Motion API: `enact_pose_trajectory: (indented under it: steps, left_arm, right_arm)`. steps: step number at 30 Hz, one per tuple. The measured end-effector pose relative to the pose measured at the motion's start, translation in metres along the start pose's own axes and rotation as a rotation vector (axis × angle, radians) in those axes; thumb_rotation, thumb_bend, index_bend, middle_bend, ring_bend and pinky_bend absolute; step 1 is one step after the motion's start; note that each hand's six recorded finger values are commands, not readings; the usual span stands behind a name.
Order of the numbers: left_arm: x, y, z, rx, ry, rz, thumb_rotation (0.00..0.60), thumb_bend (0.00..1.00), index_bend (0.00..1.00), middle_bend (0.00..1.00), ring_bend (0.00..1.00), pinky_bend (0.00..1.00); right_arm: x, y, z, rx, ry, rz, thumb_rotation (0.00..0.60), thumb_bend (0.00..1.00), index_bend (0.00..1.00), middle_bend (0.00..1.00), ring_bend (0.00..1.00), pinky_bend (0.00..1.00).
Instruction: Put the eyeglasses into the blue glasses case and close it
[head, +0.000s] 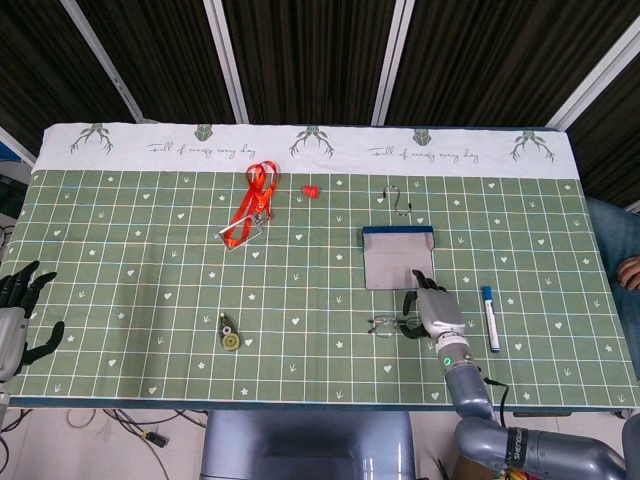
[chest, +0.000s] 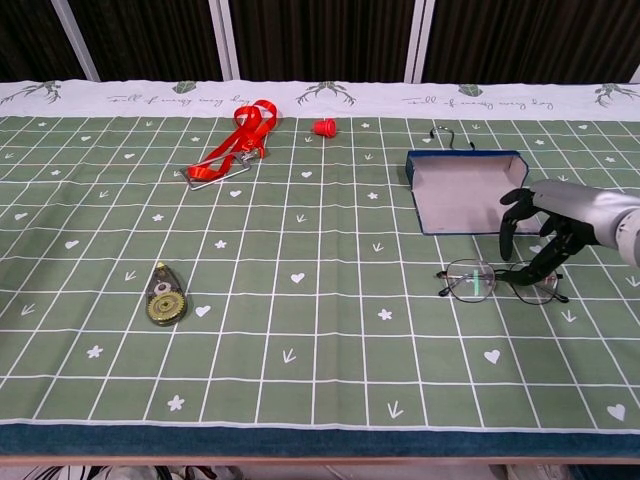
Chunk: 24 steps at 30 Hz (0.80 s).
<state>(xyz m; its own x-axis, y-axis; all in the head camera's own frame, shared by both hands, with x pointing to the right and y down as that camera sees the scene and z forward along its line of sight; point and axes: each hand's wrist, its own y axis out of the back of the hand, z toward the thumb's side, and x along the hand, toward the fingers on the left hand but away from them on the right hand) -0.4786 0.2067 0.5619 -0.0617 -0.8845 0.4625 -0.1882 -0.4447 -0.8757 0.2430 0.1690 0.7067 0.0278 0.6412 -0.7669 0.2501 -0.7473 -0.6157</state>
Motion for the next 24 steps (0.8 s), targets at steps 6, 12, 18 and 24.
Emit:
enact_pose_trajectory:
  steps: [6,12,18,24]
  left_arm:
    - [0.0,0.0001,-0.0002,-0.001,0.002,0.0,0.6,0.4,0.12,0.0,0.0,0.0]
    - [0.0002,-0.0003,-0.0003,0.001,0.002,-0.002,0.6,0.4,0.12,0.0,0.0,0.0]
    - [0.0,-0.0004,-0.0003,0.003,0.002,-0.003,0.6,0.4,0.12,0.0,0.0,0.0]
    - [0.0002,-0.0006,-0.0004,0.002,0.004,-0.004,0.6,0.4,0.12,0.0,0.0,0.0]
  right_arm:
    - [-0.0017,-0.0011,-0.0003,0.005,0.0,0.0,0.6,0.36,0.58,0.06,0.12,0.19]
    - [-0.0015,-0.0031,0.0,0.012,0.004,0.003,0.6,0.41,0.58,0.06,0.12,0.19]
    - [-0.0022,-0.0047,0.001,0.009,0.007,0.011,0.6,0.41,0.58,0.06,0.12,0.19]
    - [-0.0037,-0.0045,0.0,0.009,0.003,0.01,0.6,0.42,0.58,0.06,0.12,0.19]
